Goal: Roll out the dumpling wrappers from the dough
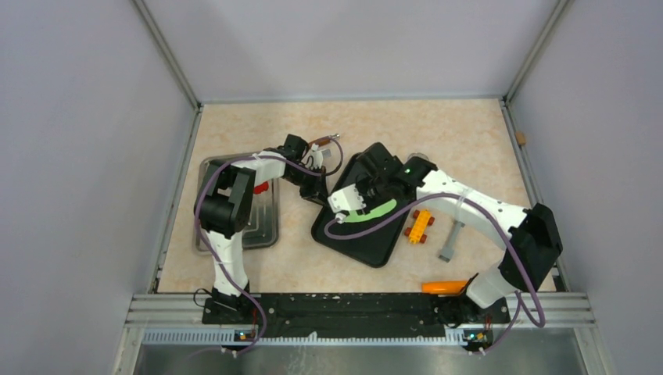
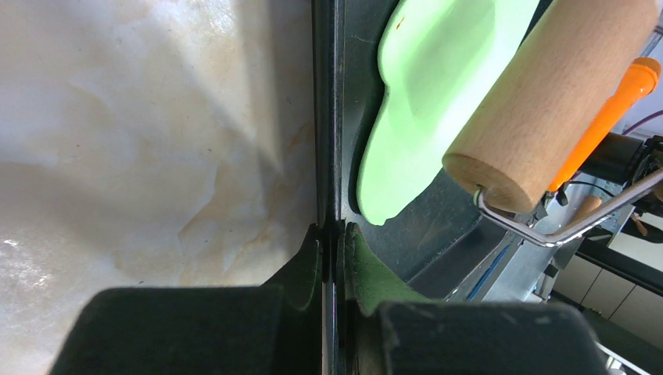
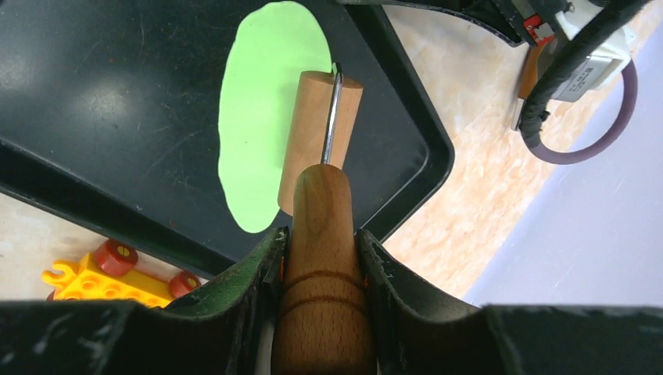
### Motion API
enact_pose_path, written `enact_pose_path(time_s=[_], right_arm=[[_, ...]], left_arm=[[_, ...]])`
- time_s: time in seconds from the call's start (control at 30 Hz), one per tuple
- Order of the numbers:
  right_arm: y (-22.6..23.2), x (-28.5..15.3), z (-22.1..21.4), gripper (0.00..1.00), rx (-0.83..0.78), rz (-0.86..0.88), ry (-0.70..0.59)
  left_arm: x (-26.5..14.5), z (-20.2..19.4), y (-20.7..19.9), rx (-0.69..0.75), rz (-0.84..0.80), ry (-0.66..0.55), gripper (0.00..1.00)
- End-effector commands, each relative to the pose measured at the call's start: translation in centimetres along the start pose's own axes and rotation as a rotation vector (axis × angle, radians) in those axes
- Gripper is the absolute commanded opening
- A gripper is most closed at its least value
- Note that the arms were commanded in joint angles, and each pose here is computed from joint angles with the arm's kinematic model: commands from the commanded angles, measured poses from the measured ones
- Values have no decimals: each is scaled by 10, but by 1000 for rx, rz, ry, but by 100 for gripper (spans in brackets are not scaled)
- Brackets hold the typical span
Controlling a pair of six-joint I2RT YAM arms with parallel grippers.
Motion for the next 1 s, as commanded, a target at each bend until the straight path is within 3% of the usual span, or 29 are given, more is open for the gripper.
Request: enact_pose_path(time_s=[0.0, 0.17, 0.4, 0.73, 0.97], right_arm=[[-5, -3, 14, 0, -38, -45, -65], [11, 18, 10, 0, -28, 23, -73], [21, 52, -14, 0, -52, 47, 14], [-3, 65, -25, 0, -16, -59, 72], [-65, 29, -30, 0, 50, -312, 114]], left_arm=[[-6, 10, -7, 28, -28, -30, 0], [-6, 10, -7, 26, -26, -28, 0], [-6, 10, -7, 28, -27, -27, 0], [-6, 9, -7, 27, -27, -28, 0], [-4, 10, -5, 22, -26, -27, 0]])
Point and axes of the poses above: each gripper's point midway between its finger pads, its own x axis out along the fingers, its own y axis along the line the jaws close on, z = x × y, the point moved 3 cm from there along -x, back along the fingers, and after that the axes turned 6 degrees about x, right-handed, at the moved point
